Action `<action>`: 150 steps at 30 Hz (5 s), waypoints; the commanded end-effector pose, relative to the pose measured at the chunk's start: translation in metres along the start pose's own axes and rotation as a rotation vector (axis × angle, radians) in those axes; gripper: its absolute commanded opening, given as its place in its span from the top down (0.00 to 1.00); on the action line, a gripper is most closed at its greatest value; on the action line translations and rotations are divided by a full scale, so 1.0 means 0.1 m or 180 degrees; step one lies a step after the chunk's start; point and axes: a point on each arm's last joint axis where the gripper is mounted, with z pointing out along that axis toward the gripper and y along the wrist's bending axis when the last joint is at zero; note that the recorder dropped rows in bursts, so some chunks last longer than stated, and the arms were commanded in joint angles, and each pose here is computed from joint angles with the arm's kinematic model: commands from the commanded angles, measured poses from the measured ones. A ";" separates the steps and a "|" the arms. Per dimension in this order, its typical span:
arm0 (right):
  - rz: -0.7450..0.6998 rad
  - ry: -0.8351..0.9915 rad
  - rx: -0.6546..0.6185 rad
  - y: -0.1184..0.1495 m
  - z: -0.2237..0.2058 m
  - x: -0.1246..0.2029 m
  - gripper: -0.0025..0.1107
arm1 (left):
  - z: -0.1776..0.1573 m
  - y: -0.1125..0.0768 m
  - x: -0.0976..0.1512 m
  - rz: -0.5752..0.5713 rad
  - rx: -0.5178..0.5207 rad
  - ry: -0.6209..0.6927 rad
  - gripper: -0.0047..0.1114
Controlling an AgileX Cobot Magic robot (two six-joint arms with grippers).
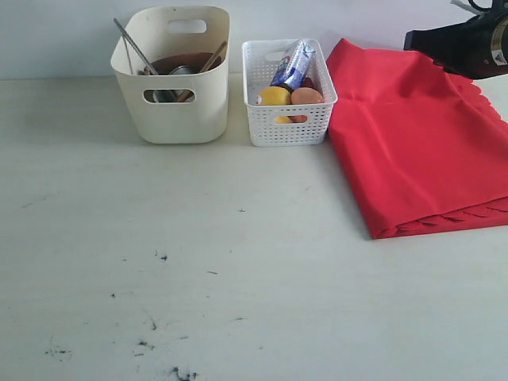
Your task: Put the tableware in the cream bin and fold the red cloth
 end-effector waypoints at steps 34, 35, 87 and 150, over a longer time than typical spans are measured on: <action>-0.0036 -0.0024 -0.0041 0.02 -0.03 -0.01 0.98 | -0.60 0.28 0.18 0.0463 -0.1230 0.0296 0.95; -0.0036 -0.0024 -0.0041 0.02 -0.03 -0.01 0.98 | -0.60 0.28 0.18 0.0471 -0.1228 0.0297 0.95; -0.0058 -0.0017 0.0066 0.00 -0.39 0.11 0.98 | -0.61 0.28 0.20 0.0523 -0.1215 0.0380 0.95; -0.0178 -0.1779 -0.0212 -0.38 -2.49 1.91 0.98 | -0.61 0.28 0.20 0.0523 -0.1215 0.0380 0.95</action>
